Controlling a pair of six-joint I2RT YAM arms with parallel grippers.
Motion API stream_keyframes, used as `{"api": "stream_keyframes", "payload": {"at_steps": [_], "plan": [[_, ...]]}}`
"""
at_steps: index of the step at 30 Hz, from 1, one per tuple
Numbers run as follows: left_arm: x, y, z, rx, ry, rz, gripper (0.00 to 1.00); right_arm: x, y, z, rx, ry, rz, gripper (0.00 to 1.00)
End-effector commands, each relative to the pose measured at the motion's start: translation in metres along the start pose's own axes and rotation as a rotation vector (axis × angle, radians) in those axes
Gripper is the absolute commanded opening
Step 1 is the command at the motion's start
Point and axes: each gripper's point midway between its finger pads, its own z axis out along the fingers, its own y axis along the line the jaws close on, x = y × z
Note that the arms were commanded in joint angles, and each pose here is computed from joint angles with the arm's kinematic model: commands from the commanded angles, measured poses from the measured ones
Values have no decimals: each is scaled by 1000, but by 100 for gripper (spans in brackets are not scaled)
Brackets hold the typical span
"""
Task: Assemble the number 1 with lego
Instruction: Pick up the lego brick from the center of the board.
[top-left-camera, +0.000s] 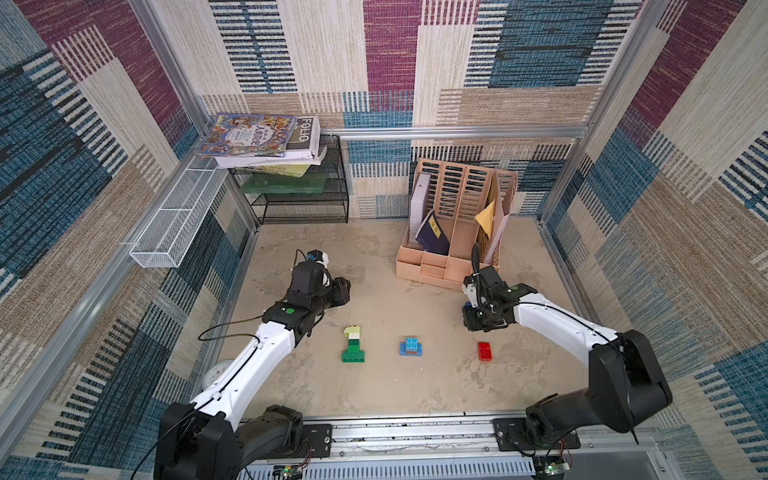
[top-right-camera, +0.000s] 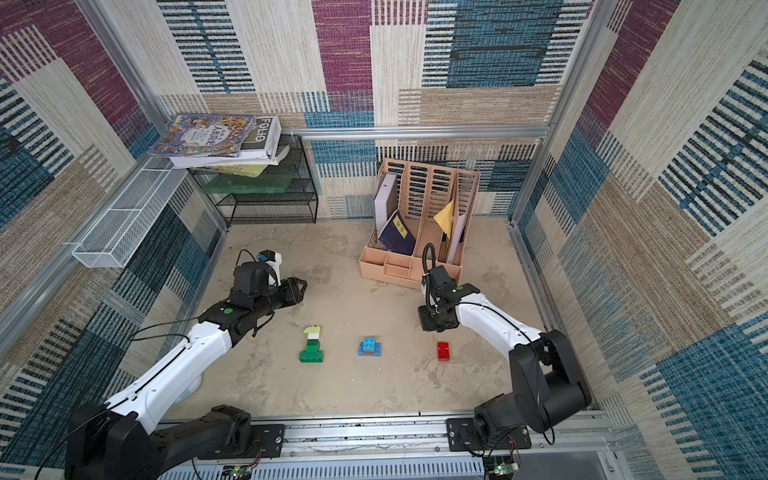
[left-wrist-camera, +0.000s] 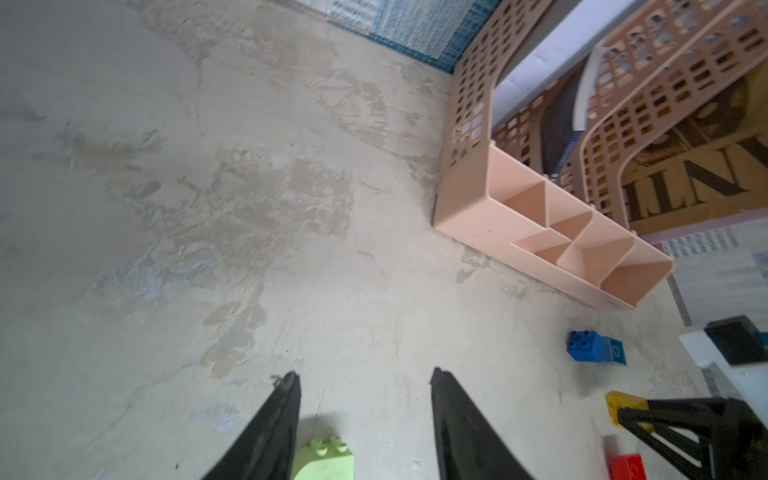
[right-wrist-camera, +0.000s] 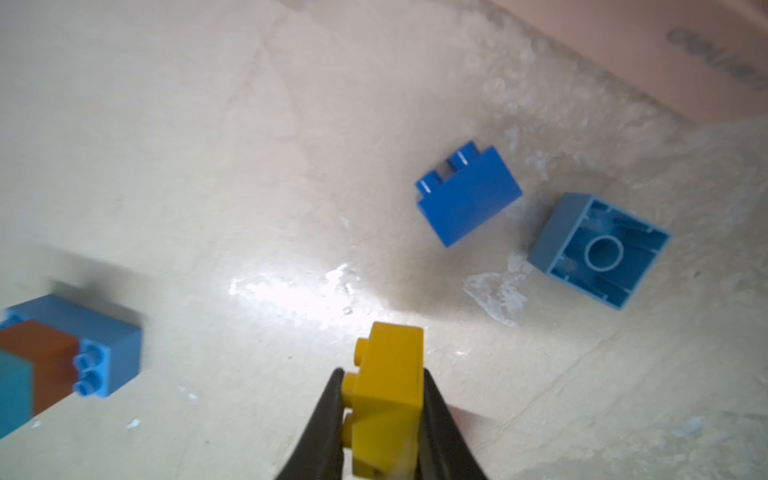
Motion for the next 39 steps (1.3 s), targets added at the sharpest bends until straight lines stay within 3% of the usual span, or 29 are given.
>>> {"api": "stream_keyframes", "payload": {"at_steps": [1,9,13,15,18,27,39], "plan": [[-20,-52,-14,215,-96,254,55,-17,40,-25,-184,-82,-52,19],[27,-141,-56,602,-90,772,59,-56,107,-101,-607,-246,-133,20],[51,-164,-70,745,-100,912,64,-62,127,-126,-735,-263,-173,20],[55,-173,-73,775,-109,952,74,-64,135,-135,-781,-265,-194,20],[54,-181,-70,749,-133,1009,80,-67,148,-146,-842,-257,-223,20],[37,-199,-59,660,-255,1095,79,-74,174,-155,-899,-247,-262,21],[40,-207,-48,583,-296,1128,54,-81,188,-159,-917,-257,-270,21]]}}
